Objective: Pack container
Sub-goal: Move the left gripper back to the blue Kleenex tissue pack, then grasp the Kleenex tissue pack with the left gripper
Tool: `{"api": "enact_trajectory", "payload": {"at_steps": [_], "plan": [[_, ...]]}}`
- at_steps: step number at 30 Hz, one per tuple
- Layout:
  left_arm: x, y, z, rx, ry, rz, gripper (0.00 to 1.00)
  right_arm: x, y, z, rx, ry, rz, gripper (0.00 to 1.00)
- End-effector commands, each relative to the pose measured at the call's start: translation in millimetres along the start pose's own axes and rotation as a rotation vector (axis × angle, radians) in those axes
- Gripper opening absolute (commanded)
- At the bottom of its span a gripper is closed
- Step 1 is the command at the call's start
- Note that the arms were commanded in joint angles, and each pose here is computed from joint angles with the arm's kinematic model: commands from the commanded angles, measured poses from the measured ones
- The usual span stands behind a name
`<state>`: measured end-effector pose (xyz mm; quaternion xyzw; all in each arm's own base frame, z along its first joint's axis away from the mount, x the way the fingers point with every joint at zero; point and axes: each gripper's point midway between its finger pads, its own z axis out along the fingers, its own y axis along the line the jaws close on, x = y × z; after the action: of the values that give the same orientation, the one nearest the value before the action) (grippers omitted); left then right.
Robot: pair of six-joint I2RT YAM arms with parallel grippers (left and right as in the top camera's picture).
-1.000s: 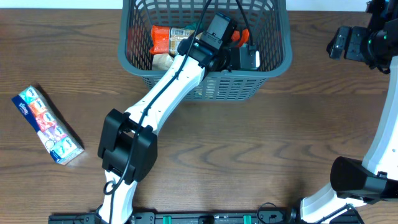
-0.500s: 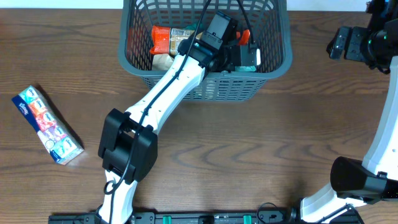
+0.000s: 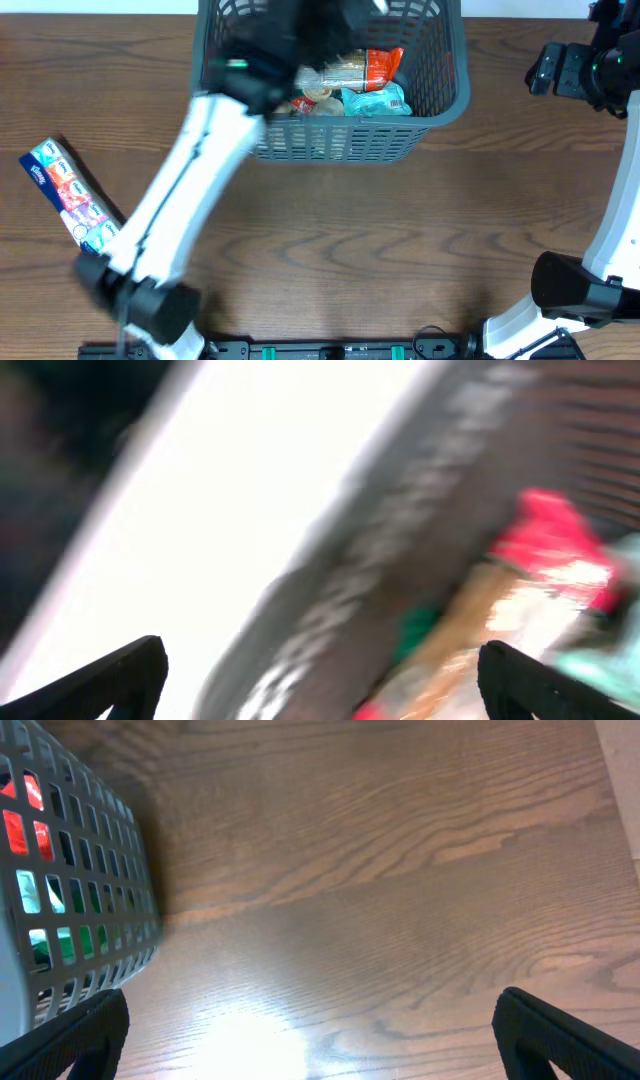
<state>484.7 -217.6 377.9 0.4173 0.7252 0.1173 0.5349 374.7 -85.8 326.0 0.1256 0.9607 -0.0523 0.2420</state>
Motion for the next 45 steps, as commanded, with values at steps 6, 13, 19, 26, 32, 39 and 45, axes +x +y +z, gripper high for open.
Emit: {"api": "enact_trajectory", "payload": {"at_steps": [6, 13, 19, 26, 32, 39, 45], "plan": [[137, 137, -122, -0.478, 0.302, -0.784, 0.99, 0, -3, 3, 0.004, 0.009, 0.002, 0.99], [282, 147, -202, -0.818, 0.605, -1.389, 0.99, 0, -3, 3, 0.004, 0.009, 0.002, 0.99], [367, 136, -223, -0.964, 0.769, -1.6, 0.99, 0, -3, 3, 0.004, 0.008, 0.002, 0.99], [452, 89, -196, -0.879, 0.989, -1.737, 0.99, 0, -3, 3, 0.004, 0.009, 0.002, 0.99], [515, 37, -163, -0.736, 1.197, -1.702, 0.99, 0, -3, 3, 0.004, 0.01, 0.002, 0.99], [549, 12, -141, -0.554, 1.317, -1.549, 0.99, 0, -3, 3, 0.004, 0.01, 0.002, 0.99], [552, 13, -137, -0.55, 1.308, -1.536, 0.99, 0, -3, 3, 0.004, 0.01, 0.002, 0.99]]}}
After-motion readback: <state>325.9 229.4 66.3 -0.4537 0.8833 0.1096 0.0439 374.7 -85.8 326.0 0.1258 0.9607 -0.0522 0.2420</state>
